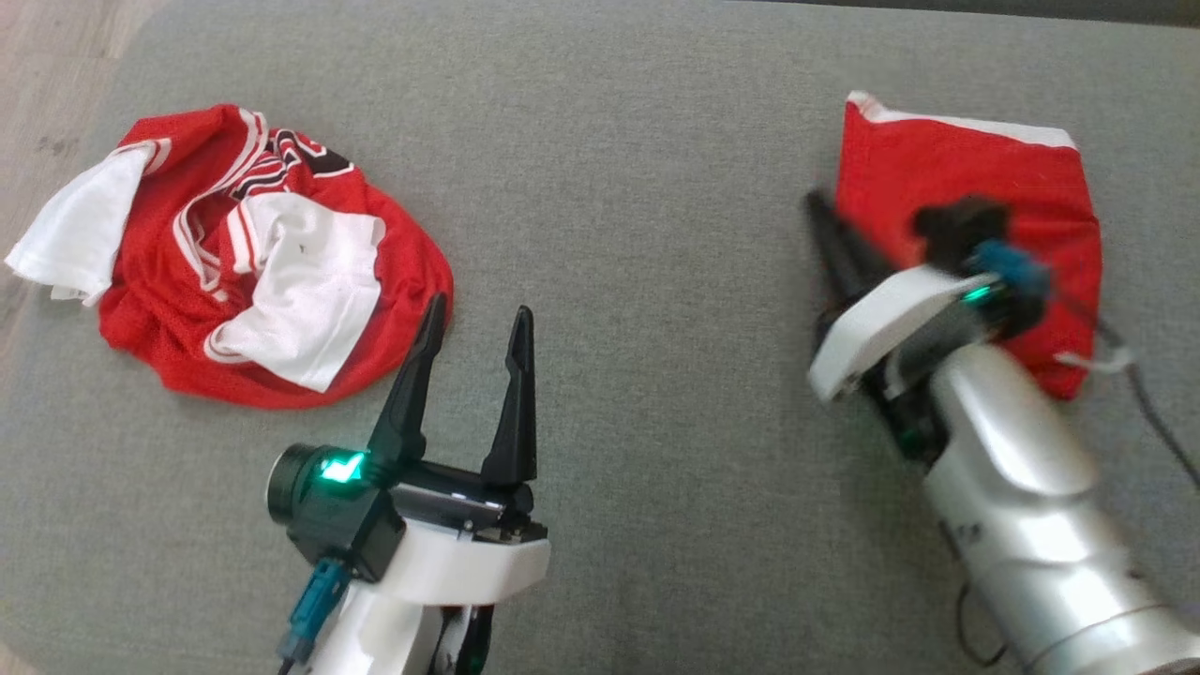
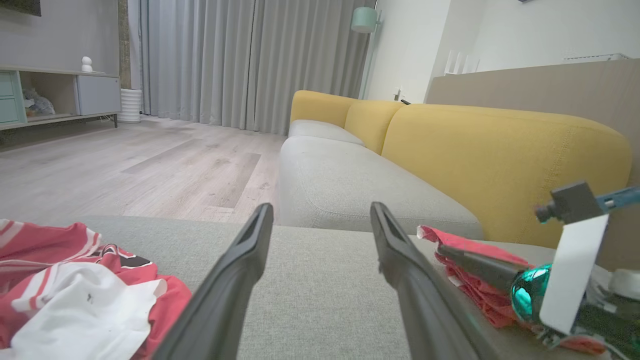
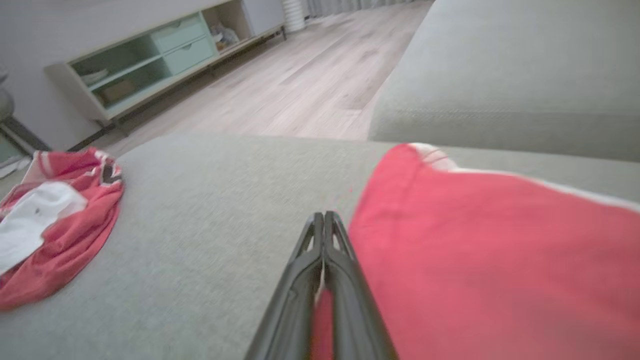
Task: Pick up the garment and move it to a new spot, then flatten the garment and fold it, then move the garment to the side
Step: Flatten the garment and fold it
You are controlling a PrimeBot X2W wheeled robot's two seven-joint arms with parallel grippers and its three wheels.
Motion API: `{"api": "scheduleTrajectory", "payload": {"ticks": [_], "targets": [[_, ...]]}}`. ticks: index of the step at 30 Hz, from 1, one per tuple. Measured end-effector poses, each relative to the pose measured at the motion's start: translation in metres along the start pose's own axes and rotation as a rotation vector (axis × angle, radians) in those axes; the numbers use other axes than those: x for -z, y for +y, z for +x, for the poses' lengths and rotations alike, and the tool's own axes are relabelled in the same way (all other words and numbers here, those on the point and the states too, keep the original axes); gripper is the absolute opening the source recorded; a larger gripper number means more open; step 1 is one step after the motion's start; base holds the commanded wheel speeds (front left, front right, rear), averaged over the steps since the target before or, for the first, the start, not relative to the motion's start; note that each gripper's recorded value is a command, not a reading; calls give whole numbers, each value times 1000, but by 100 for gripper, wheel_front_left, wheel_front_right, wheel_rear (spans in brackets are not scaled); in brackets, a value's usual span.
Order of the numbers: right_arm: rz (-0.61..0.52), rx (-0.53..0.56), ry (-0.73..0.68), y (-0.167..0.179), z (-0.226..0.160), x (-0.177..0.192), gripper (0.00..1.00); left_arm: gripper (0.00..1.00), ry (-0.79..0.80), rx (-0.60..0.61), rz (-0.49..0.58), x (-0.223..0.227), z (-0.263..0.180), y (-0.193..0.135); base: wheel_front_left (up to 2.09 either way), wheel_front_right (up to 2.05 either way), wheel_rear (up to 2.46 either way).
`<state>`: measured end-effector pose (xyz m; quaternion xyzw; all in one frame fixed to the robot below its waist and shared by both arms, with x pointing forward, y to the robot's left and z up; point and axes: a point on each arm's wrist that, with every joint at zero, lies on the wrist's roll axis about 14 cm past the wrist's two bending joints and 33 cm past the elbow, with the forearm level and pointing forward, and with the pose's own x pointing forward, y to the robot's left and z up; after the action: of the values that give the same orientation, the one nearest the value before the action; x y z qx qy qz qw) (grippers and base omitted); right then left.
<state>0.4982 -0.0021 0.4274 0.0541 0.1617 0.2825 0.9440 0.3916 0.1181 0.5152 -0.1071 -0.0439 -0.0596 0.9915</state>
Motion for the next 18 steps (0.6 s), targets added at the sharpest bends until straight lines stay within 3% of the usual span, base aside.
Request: {"api": "scheduleTrajectory", "payload": {"ticks": [4, 8, 12, 13, 18], "targets": [[0, -94, 75, 38, 0, 29, 0, 100, 1, -12, -1, 0, -1, 2, 0, 0, 0], [2, -150, 24, 58, -5, 26, 0, 100, -6, -4, -7, -2, 0, -1, 0, 0, 0], [-15, -164, -88, 63, -16, 6, 84, 100, -25, 5, -6, -8, 0, -5, 0, 0, 0], [-12, -157, -106, 61, -21, 3, 100, 100, -31, 3, -5, -10, 1, -5, 0, 0, 0], [18, -67, -221, 38, -57, -18, 100, 100, -55, -25, 19, -19, -8, 2, 0, 0, 0]]}}
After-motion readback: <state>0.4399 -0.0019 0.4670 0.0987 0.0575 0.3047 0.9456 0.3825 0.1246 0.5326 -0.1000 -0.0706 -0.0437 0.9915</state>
